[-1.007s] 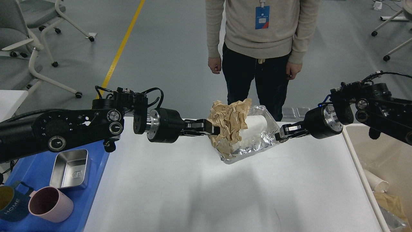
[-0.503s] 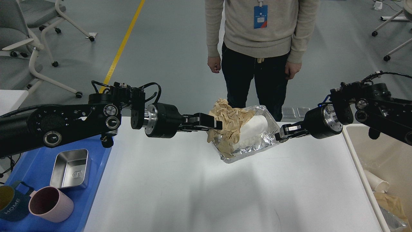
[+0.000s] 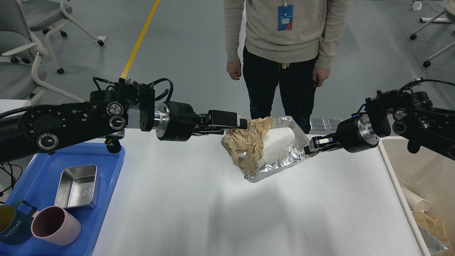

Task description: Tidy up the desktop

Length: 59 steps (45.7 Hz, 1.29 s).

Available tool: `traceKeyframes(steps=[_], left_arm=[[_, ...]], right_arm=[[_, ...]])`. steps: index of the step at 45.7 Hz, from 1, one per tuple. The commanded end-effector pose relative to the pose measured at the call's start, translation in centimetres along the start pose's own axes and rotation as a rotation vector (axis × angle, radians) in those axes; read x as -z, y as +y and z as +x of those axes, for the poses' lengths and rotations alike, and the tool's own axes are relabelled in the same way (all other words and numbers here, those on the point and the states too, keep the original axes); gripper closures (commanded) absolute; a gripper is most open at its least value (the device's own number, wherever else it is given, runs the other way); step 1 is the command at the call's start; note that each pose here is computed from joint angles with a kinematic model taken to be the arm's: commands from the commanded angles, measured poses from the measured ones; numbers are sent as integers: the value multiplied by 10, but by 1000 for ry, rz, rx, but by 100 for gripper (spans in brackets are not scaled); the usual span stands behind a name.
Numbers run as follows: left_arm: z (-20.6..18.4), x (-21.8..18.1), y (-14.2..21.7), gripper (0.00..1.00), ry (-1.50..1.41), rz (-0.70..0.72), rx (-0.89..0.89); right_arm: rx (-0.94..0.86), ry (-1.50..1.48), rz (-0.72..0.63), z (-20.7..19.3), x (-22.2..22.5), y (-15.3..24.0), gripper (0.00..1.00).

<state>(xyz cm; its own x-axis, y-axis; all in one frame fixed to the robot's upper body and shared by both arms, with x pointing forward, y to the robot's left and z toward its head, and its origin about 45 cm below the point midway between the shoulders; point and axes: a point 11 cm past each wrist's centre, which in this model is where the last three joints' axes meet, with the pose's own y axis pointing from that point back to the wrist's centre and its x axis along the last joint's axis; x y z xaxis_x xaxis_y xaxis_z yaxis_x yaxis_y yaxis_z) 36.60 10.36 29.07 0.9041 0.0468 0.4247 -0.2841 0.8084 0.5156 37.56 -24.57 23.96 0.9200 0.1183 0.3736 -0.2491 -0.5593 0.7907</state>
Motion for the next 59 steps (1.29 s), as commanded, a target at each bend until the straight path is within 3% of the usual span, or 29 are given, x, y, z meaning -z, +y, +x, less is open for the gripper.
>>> traceKeyframes(steps=[1, 21, 34, 50, 59], left_arm=[[0, 4, 1, 9, 7, 9, -7], [14, -9, 7, 9, 56, -53, -59], [43, 3, 48, 7, 114, -46, -183], [91, 35, 121, 4, 370, -211, -660], [85, 71, 157, 4, 611, -328, -795]], right_arm=[[0, -1, 2, 0, 0, 0, 100], [2, -40, 30, -2, 2, -1, 100], [-5, -46, 26, -1, -1, 2, 100], [-33, -81, 27, 1, -8, 12, 100], [-79, -158, 27, 0, -24, 30, 100]])
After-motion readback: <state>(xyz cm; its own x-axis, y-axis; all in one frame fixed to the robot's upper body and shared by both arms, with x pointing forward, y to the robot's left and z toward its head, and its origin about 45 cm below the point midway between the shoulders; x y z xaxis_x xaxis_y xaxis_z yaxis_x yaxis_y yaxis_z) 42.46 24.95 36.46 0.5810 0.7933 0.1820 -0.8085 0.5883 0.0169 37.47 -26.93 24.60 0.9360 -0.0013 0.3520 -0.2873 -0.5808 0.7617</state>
